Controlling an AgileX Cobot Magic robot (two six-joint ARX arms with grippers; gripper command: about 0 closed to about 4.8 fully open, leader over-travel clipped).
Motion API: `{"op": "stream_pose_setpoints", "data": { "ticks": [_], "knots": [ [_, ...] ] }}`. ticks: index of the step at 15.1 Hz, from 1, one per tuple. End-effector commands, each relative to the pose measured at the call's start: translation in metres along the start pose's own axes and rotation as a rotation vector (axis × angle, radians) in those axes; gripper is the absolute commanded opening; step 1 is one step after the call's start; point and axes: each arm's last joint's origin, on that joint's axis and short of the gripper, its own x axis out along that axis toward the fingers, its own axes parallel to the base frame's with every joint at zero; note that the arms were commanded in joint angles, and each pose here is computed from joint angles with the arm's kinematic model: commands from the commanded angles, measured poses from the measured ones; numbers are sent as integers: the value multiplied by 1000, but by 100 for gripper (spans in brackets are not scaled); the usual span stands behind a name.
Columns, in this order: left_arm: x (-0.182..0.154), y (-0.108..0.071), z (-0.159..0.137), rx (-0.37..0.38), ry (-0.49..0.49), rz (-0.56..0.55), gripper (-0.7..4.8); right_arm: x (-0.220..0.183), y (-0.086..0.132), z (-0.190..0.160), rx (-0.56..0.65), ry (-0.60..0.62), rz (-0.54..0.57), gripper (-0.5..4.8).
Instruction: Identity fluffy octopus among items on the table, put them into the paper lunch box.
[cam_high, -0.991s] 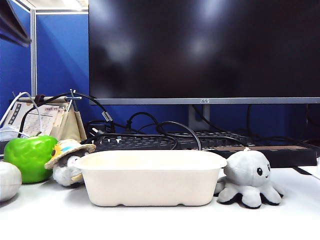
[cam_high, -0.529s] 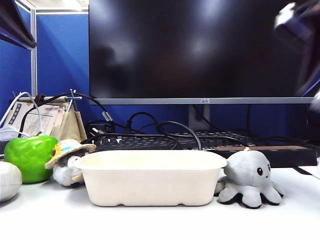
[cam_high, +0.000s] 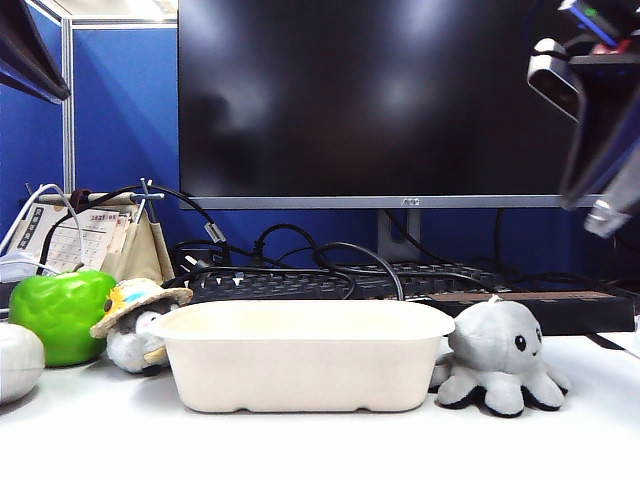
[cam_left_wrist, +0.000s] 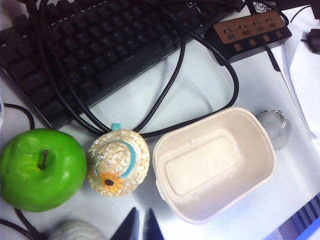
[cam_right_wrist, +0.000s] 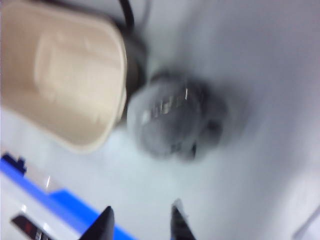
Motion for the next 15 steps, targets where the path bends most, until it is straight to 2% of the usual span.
{"op": "stream_pose_setpoints", "data": {
  "ticks": [1,2,3,4,13,15],
  "knots": [
    [-1,-1,2,11,-15,-1,26,4,1,7,-8,-18,63,149],
    [-1,-1,2,11,-15,-1,26,8,-1,9,-5,-11,61,163],
    [-1,-1,2,11,-15,-1,26,16,-3,12,-1,6,62,301],
    [-1,-1,2,10,-14,-1,26,19,-4,13,3,18,62,329],
    [-1,-1,2,10,-14,-1,26,61,-24,21,74,153,50,343],
    [-1,-1,2,11,-15,-1,26,65,-25,23,76,153,100,342]
  ]
}}
